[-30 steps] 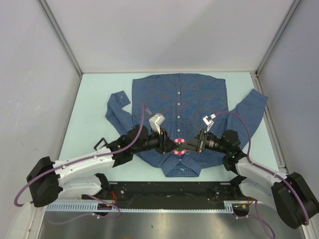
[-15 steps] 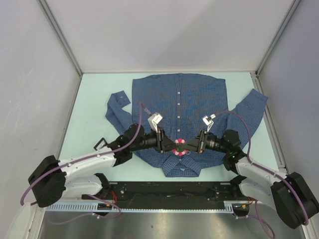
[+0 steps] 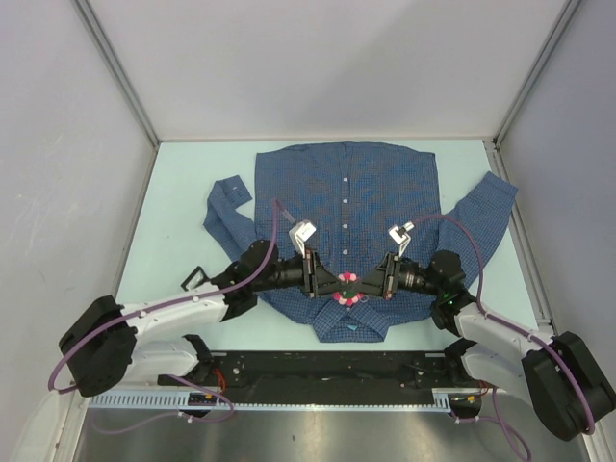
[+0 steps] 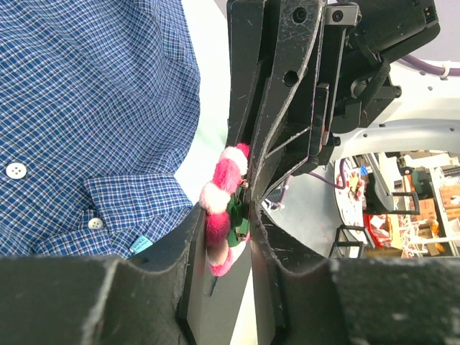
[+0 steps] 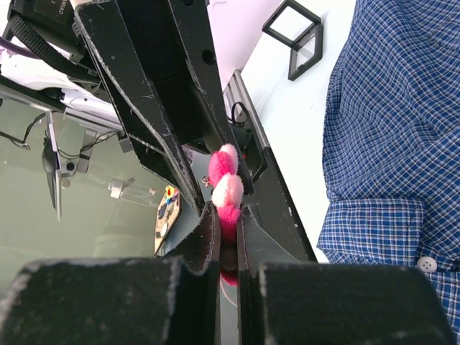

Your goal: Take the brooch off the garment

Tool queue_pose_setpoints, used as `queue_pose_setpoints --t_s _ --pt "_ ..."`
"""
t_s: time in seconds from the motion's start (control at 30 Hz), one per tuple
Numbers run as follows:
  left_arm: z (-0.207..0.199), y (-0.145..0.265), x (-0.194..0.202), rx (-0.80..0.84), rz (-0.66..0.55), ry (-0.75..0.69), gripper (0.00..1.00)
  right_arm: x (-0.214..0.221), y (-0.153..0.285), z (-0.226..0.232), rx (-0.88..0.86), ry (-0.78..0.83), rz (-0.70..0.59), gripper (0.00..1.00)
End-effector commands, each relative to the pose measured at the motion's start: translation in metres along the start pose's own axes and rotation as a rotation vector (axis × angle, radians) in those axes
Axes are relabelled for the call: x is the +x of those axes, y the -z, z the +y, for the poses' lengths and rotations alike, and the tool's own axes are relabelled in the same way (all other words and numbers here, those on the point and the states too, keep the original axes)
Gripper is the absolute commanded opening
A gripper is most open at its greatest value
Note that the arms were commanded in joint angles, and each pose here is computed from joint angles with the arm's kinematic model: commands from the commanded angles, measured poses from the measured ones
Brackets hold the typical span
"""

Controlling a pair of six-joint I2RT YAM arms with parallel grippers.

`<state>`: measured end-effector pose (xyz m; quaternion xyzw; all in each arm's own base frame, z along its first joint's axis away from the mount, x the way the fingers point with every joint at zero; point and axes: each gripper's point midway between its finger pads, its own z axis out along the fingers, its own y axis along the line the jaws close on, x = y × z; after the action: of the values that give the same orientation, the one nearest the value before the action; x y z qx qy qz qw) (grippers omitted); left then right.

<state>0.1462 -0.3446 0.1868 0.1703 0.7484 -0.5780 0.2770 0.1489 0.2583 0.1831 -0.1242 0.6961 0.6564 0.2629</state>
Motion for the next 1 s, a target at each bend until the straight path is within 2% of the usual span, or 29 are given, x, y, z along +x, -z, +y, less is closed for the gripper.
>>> queue_pose_setpoints --t_s 0.0,0.37,0.97 --pt "-0.039 0.002 -0.010 0.151 -0.033 -0.032 0.28 -0.014 -0.005 0.019 -0.053 0.092 -0.026 0.00" --pt "-0.034 0.006 -0.012 0.130 -0.055 -0.029 0.27 -0.015 -0.005 0.021 -0.058 0.088 -0.032 0.00" --pt "-0.049 0.003 -0.006 0.250 -0.005 -0.010 0.19 -0.010 -0.005 0.032 -0.108 0.135 0.002 0.00"
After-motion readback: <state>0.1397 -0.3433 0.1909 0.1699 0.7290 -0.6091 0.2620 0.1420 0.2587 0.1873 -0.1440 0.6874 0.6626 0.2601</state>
